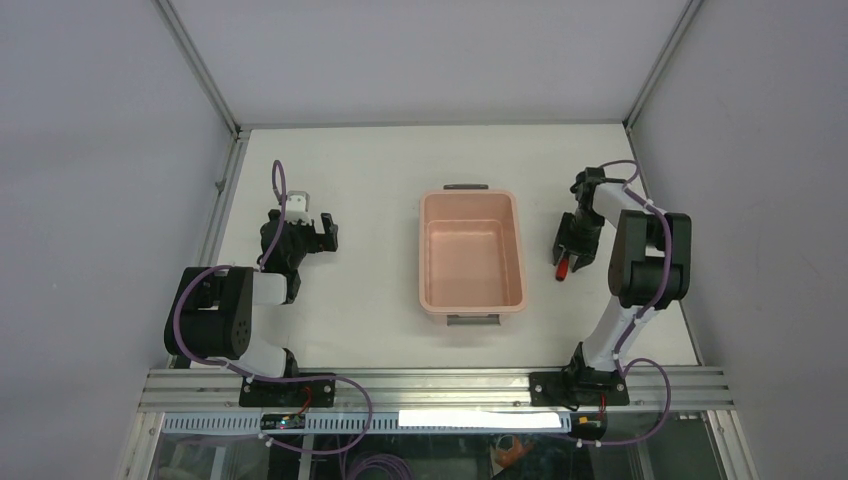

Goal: Put the screwdriver in the bin

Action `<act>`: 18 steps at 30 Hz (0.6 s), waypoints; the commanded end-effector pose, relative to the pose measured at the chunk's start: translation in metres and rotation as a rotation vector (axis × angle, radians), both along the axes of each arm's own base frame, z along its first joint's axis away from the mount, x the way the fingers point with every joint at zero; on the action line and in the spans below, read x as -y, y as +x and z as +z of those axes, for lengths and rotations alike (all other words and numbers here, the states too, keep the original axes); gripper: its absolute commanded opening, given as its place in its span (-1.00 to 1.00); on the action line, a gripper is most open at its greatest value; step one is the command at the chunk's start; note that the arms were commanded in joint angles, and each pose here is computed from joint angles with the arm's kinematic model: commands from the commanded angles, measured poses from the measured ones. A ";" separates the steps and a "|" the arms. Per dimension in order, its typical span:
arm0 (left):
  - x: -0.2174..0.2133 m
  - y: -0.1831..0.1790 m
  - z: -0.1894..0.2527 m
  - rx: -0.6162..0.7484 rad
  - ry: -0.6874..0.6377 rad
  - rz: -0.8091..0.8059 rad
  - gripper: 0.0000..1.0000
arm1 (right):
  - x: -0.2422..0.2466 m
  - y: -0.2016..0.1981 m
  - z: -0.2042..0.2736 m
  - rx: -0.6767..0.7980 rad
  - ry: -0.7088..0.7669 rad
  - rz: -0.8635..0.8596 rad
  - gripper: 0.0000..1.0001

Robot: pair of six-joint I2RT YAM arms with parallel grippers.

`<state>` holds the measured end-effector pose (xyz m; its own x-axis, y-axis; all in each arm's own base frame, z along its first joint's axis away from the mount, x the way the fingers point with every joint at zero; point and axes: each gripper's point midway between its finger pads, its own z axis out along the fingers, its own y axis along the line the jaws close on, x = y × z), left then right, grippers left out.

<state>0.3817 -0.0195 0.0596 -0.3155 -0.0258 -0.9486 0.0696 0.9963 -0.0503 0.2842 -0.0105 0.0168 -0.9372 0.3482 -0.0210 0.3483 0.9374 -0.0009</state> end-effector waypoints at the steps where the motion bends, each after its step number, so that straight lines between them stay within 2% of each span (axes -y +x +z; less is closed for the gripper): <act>1: -0.001 0.012 0.021 0.080 -0.012 0.001 0.98 | 0.007 0.016 -0.011 0.071 -0.029 0.042 -0.25; 4: -0.001 0.012 0.021 0.080 -0.012 0.001 0.98 | 0.013 0.016 0.005 0.081 -0.065 0.044 -0.94; 5: -0.001 0.012 0.021 0.080 -0.012 0.001 0.98 | 0.014 0.016 0.014 0.091 -0.073 0.043 -1.00; 13: -0.001 0.012 0.021 0.080 -0.012 0.001 0.98 | 0.010 -0.006 0.119 0.124 -0.092 0.048 -1.00; 18: -0.001 0.012 0.021 0.080 -0.012 0.001 0.98 | -0.005 -0.012 0.186 0.248 -0.080 0.062 -1.00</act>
<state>0.3817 -0.0195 0.0596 -0.3155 -0.0258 -0.9486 0.0696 0.9963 -0.0503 0.2978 -0.0160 0.1455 -0.9296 0.2918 -0.2250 0.3034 0.9527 -0.0183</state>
